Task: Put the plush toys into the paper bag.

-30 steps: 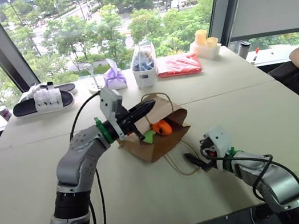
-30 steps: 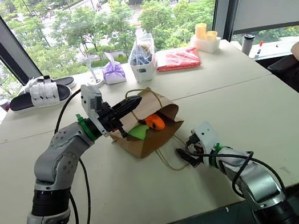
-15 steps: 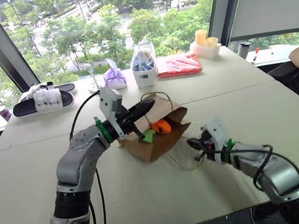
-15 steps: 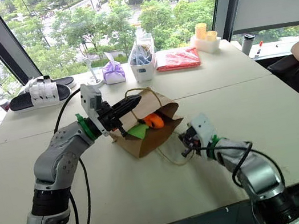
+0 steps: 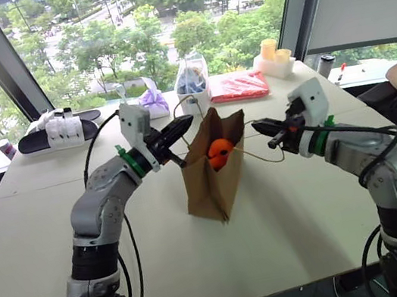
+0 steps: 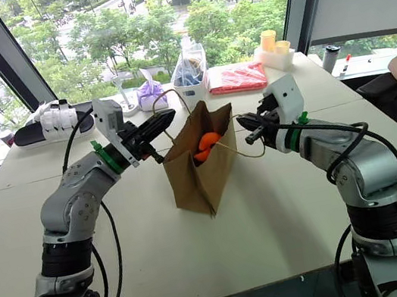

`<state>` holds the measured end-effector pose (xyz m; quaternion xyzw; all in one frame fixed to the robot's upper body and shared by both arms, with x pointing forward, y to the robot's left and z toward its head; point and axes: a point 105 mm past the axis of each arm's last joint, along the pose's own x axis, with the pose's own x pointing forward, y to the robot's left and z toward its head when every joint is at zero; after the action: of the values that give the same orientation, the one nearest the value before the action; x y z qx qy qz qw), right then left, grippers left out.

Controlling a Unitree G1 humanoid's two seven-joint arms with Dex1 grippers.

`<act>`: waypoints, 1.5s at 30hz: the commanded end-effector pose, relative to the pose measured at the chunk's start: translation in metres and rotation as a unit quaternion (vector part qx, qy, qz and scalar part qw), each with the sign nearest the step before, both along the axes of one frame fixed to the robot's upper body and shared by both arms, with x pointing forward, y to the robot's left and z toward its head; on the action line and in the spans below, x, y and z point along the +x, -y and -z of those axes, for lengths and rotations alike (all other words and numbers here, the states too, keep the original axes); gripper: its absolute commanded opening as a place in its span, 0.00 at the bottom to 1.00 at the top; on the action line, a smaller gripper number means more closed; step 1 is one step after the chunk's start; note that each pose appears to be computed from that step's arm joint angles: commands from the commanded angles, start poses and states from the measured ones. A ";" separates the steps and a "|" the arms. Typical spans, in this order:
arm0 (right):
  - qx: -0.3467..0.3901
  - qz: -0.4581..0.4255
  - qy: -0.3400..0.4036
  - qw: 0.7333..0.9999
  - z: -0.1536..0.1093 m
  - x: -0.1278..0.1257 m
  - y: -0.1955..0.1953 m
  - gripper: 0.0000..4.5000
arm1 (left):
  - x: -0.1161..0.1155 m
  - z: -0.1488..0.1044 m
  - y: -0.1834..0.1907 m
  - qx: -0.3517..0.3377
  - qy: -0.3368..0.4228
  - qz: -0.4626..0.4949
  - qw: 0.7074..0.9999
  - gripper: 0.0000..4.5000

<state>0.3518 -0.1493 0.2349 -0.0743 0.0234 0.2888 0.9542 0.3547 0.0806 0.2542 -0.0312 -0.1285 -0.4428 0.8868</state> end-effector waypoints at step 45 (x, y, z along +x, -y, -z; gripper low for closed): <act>0.069 0.117 0.043 0.990 -0.028 -0.012 0.062 0.87 | -0.058 0.045 -0.043 0.071 -0.124 0.098 0.985 1.00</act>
<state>0.3381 -0.1999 0.3021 -0.0287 -0.0736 0.2139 0.9736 0.3166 0.1303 0.2185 -0.0606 -0.0047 -0.4877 0.8709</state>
